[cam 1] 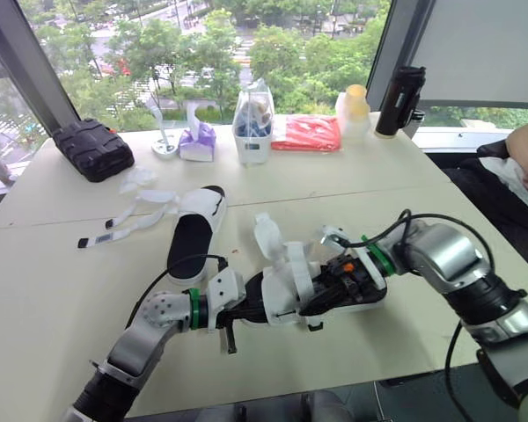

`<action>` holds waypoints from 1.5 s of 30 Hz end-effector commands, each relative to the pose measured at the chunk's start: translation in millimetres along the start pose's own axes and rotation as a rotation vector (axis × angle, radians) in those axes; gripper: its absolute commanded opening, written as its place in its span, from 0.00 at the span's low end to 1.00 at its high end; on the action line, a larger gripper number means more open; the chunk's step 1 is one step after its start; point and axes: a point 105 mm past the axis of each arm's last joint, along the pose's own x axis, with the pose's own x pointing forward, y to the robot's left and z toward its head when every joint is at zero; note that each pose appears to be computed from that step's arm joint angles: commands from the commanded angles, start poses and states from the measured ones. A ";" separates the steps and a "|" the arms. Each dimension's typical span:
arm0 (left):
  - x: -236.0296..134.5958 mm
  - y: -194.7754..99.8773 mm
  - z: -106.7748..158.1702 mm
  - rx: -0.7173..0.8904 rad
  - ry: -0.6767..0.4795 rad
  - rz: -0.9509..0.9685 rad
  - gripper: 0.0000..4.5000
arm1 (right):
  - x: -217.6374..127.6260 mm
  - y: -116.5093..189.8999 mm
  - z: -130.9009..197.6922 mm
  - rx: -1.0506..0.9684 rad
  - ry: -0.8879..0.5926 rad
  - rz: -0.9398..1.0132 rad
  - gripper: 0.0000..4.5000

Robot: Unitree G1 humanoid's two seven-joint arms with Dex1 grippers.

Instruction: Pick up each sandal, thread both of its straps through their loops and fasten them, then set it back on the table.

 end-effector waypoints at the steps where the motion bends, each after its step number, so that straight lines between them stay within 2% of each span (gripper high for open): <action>1: -0.3 -5.3 -21.3 -0.055 0.070 -0.018 0.00 | -14.1 12.1 8.0 -0.071 -0.008 -0.053 0.93; 2: 0.2 -5.3 -21.3 -0.053 0.071 -0.020 0.00 | -18.8 15.6 9.9 -0.077 -0.015 -0.066 0.98; 6: 1.4 -4.6 -21.5 -0.049 0.070 -0.027 0.00 | -37.5 30.3 12.5 -0.083 -0.040 -0.112 0.98; 10: 1.9 -4.0 -22.0 -0.045 0.071 -0.032 0.00 | -40.0 40.4 0.4 -0.002 -0.082 -0.135 0.98; 16: 2.9 -4.9 -23.1 -0.042 0.074 -0.040 0.00 | -28.5 38.8 -22.7 0.123 -0.133 -0.162 0.98; 23: 4.2 -5.3 -22.9 -0.033 0.078 -0.056 0.00 | -3.3 22.7 -49.2 0.238 -0.162 -0.185 0.98; 28: 4.5 -4.8 -21.9 -0.028 0.077 -0.058 0.00 | 3.7 18.7 -50.1 0.245 -0.171 -0.178 0.98; 37: 4.7 -4.5 -21.0 -0.028 0.076 -0.054 0.00 | 25.0 19.5 -33.0 0.219 -0.188 -0.104 0.98; 40: 4.8 -5.0 -20.7 -0.028 0.075 -0.053 0.00 | 28.2 15.9 -33.8 0.226 -0.186 -0.105 0.80; 45: 4.2 -6.8 -21.6 -0.034 0.076 -0.050 0.00 | 30.2 13.7 -32.6 0.231 -0.185 -0.098 0.25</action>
